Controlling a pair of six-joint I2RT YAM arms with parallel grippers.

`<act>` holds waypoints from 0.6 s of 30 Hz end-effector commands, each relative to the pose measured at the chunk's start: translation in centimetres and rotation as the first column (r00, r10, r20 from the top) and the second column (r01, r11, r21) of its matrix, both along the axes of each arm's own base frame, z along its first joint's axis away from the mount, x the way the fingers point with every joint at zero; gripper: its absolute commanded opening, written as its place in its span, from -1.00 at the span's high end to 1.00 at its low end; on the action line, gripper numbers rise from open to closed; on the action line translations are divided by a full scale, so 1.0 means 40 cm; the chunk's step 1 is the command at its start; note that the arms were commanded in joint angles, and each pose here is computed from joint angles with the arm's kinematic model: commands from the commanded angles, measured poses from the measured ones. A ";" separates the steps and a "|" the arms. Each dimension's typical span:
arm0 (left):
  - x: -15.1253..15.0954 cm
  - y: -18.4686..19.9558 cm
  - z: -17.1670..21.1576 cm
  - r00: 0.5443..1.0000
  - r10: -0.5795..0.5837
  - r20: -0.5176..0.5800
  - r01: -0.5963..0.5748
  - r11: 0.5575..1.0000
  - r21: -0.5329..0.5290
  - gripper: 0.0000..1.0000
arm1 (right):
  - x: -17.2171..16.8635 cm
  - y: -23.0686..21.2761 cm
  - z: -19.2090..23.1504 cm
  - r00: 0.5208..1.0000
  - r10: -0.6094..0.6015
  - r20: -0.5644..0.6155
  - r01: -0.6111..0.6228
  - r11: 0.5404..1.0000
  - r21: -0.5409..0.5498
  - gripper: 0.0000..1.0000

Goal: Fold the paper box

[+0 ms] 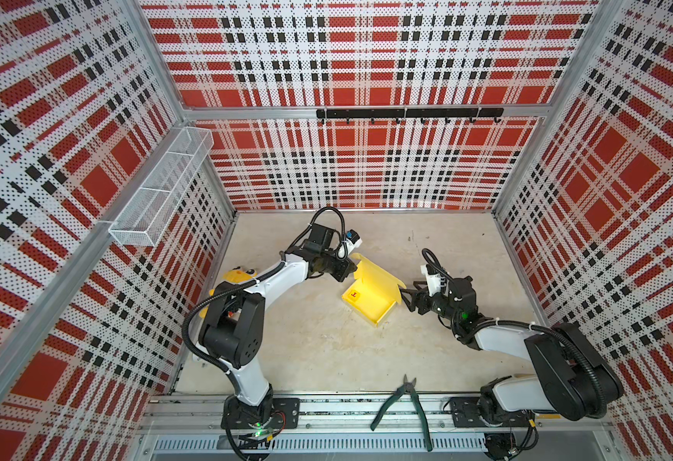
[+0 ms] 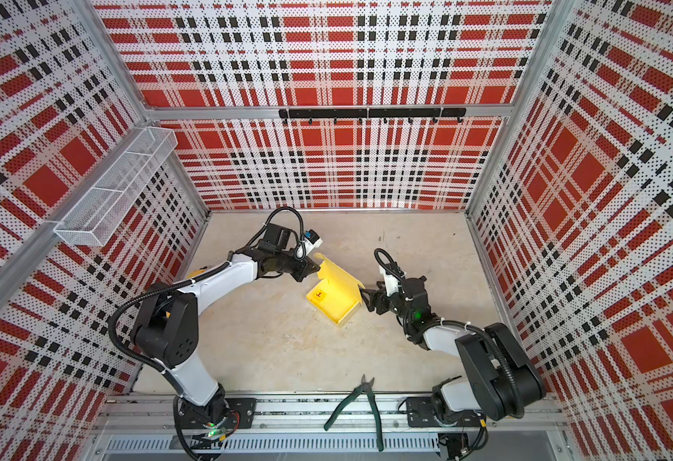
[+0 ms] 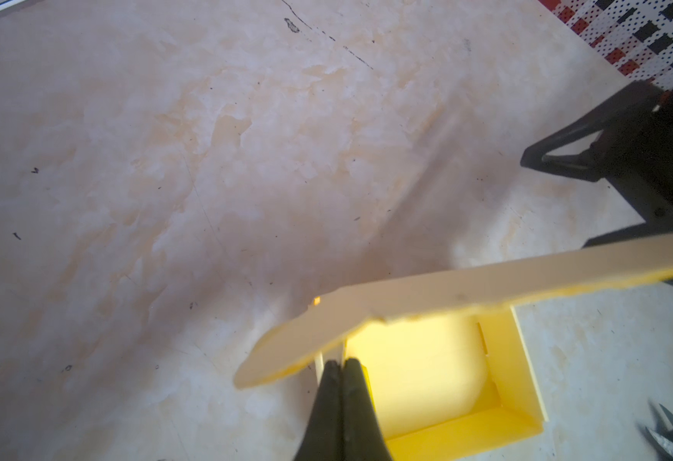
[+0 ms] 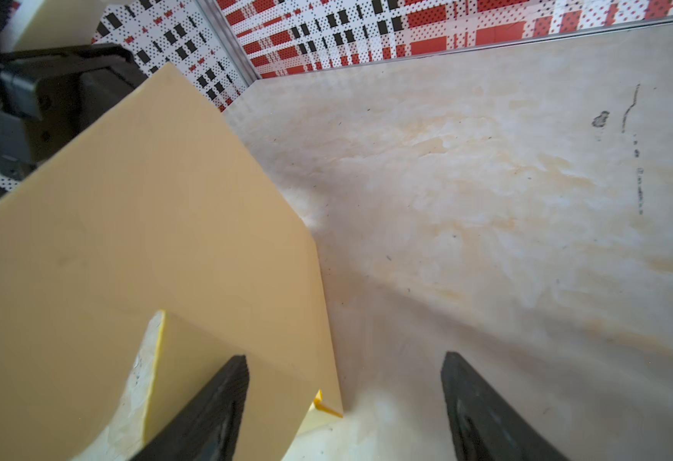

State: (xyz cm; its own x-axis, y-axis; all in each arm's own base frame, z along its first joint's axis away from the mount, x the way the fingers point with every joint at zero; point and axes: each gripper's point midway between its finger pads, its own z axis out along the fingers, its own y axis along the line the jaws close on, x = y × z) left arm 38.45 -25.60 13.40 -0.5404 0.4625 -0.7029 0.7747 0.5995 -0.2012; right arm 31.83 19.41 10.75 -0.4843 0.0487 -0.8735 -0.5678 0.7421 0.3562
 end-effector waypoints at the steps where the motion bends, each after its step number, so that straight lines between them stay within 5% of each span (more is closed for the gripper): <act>1: 0.006 -0.002 0.002 1.000 0.003 -0.009 -0.003 1.000 0.002 0.94 | -0.012 0.029 0.048 0.995 0.043 0.094 -0.049 0.997 0.066 -0.56; 18: -0.004 0.002 0.009 1.000 0.002 -0.001 -0.003 1.000 -0.001 0.95 | -0.101 0.167 0.022 0.946 0.273 0.178 -0.296 0.948 0.120 -0.55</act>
State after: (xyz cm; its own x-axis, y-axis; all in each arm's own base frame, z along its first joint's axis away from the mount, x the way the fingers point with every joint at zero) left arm 38.44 -25.58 13.37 -0.5414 0.4635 -0.7015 0.7742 0.6002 -0.2011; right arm 28.79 24.77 9.69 -0.4403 0.0405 -0.8970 -0.7335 0.5600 0.3853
